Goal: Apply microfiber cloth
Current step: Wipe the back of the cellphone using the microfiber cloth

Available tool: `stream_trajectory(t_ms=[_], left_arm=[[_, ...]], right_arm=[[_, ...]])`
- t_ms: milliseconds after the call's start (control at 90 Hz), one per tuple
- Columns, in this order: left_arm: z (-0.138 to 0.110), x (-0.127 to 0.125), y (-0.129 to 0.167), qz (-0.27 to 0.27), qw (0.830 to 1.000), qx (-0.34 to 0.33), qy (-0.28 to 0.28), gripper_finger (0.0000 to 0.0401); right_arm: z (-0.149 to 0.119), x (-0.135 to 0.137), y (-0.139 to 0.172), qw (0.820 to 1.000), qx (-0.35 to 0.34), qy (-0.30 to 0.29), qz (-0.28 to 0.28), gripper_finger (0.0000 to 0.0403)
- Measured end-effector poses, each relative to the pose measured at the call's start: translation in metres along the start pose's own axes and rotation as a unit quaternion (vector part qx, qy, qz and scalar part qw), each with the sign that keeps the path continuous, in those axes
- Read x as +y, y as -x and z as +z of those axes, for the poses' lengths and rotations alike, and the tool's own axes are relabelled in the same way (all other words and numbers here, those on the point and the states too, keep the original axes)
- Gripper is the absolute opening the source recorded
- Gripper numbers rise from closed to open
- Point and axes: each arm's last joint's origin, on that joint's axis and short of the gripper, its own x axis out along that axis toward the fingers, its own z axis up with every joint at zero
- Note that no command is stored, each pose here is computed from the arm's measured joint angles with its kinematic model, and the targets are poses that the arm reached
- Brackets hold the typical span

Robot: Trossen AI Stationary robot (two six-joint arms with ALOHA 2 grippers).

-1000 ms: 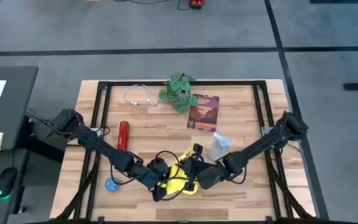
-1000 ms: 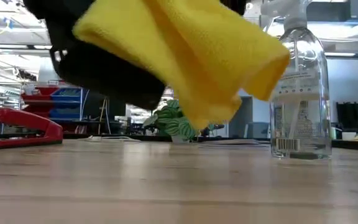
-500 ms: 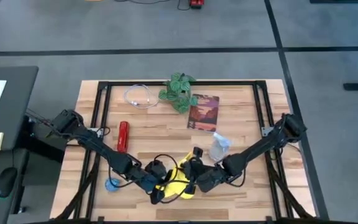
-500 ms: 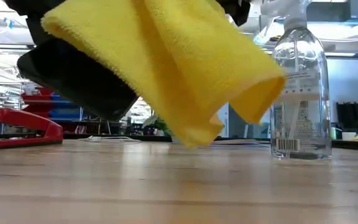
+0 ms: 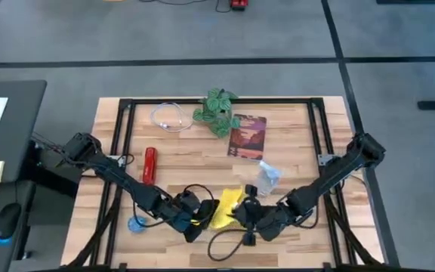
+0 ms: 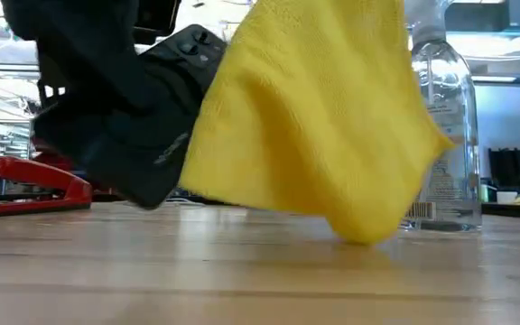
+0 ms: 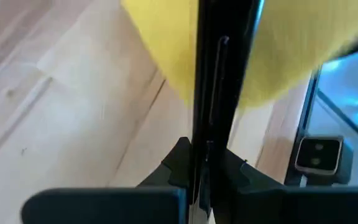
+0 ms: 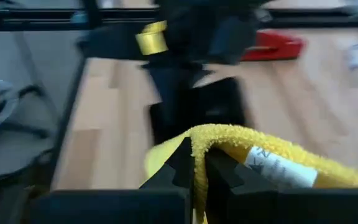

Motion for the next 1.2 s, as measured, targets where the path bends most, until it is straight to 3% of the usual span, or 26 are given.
stream_trajectory(t_ms=[144, 333, 556, 789, 956, 1056, 1200], left_arm=[[0.01, -0.011, 0.0, -0.058, 0.997, -0.041, -0.009, 0.0007], [0.013, -0.015, 0.001, -0.081, 0.995, -0.055, -0.013, 0.0007], [0.013, -0.015, 0.0, -0.081, 0.995, -0.057, -0.011, 0.0007], [0.016, -0.018, 0.001, -0.091, 0.993, -0.076, -0.008, 0.0007], [0.019, -0.018, 0.0, -0.091, 0.991, -0.093, -0.009, 0.0007], [0.019, -0.017, 0.0, -0.083, 0.992, -0.097, -0.008, 0.0007], [0.02, -0.016, 0.0, -0.079, 0.991, -0.104, -0.006, 0.0007]], right_arm=[[-0.008, 0.002, -0.019, 1.0, 0.0, -0.005, -0.001, 0.0], [0.003, -0.016, -0.038, 0.999, -0.038, -0.018, -0.02, 0.0], [0.006, -0.025, -0.043, 0.999, -0.032, -0.011, -0.009, 0.0], [-0.017, 0.001, -0.052, 1.0, -0.006, 0.008, 0.027, 0.0], [-0.014, 0.0, -0.056, 0.998, -0.044, -0.051, -0.007, 0.0], [-0.01, -0.006, -0.058, 0.996, -0.061, -0.062, -0.037, 0.0], [-0.007, -0.011, -0.06, 0.995, -0.065, -0.069, -0.037, 0.0]])
